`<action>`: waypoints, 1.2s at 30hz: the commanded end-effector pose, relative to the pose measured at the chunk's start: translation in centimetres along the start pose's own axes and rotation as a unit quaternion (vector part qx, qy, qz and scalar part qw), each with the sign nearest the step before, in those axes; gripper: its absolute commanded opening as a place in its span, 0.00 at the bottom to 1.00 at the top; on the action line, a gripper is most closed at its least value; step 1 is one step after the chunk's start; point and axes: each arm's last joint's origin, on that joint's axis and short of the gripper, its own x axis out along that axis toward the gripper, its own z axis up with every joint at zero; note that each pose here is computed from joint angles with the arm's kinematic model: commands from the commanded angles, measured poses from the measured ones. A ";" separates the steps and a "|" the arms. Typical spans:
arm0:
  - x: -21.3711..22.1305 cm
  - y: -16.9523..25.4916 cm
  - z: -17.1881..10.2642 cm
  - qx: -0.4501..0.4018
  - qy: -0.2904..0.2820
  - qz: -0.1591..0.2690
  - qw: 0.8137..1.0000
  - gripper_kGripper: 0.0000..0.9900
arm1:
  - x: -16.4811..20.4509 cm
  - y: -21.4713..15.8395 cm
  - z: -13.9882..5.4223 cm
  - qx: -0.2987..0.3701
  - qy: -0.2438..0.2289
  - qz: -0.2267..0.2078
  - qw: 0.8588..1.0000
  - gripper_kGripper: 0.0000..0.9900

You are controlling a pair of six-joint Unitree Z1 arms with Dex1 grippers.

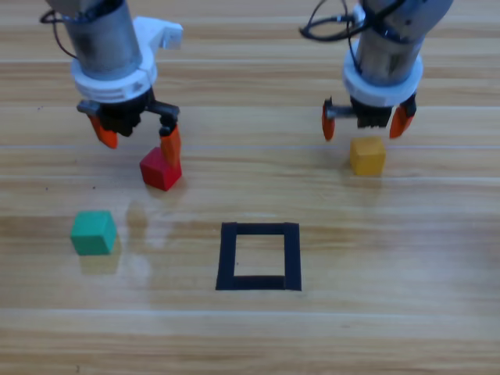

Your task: Stack the blocks in the rectangular block: red at the bottom, yellow in the middle, green on top

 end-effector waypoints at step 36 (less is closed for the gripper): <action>7.2 0.4 2.5 0.011 0.055 0.000 0.998 0.38 | 5.2 -2.0 -0.5 -0.009 0.101 0.013 0.995 0.00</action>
